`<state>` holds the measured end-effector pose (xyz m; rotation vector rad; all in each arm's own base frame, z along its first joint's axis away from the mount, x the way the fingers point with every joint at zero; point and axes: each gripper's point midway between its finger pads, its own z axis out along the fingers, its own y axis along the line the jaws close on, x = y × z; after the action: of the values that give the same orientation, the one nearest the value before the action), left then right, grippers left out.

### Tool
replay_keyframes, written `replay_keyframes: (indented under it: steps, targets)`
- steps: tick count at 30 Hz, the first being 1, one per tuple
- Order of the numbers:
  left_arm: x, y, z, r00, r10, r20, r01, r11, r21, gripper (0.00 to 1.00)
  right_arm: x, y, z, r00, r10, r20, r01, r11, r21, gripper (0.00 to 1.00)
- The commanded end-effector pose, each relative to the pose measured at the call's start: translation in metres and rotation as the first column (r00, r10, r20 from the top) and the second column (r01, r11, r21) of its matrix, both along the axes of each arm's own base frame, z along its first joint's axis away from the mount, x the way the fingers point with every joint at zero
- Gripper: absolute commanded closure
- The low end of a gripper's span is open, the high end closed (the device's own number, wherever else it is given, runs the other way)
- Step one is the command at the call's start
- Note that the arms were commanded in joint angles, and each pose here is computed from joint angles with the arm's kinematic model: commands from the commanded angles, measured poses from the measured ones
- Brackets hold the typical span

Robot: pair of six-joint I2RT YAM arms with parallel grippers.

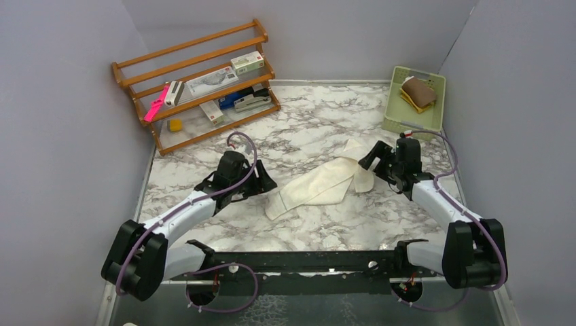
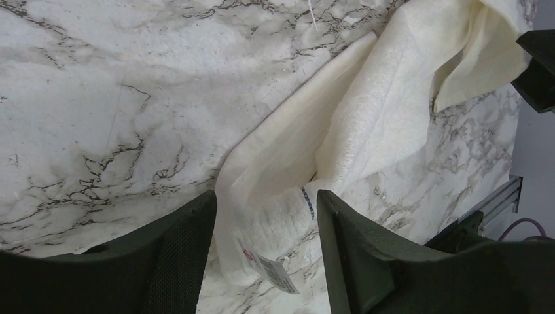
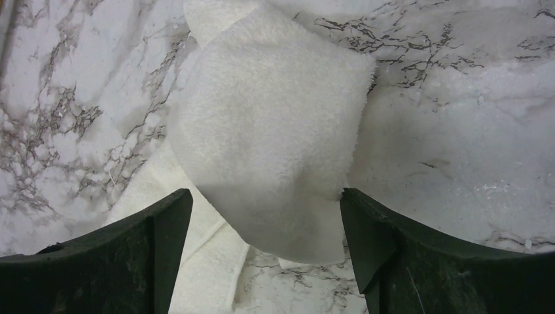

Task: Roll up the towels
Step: Flatten out the towel at the center of the board.

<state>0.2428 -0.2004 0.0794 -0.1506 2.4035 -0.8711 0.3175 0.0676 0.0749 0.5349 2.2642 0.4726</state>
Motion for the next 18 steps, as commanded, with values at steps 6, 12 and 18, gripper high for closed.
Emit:
replay_keyframes:
  steps: [6, 12, 18]
  targets:
    - [0.012, 0.019, -0.05, 0.996, 0.055, -0.069, -0.04, 0.979, 0.202, 0.33, -0.001, 0.019, 0.007, 0.987, 0.158, 0.038, -0.153, 0.983, -0.1, 0.1]
    - [0.011, 0.001, -0.066, 0.995, 0.018, -0.098, 0.003, 0.979, 0.206, 0.31, -0.004, 0.026, -0.005, 0.98, 0.197, -0.008, -0.196, 0.971, -0.135, 0.12]
    - [0.006, -0.029, -0.071, 0.993, -0.078, -0.092, 0.09, 0.986, 0.142, 0.53, -0.007, 0.029, -0.011, 0.974, 0.223, -0.026, -0.225, 0.966, -0.127, 0.49]
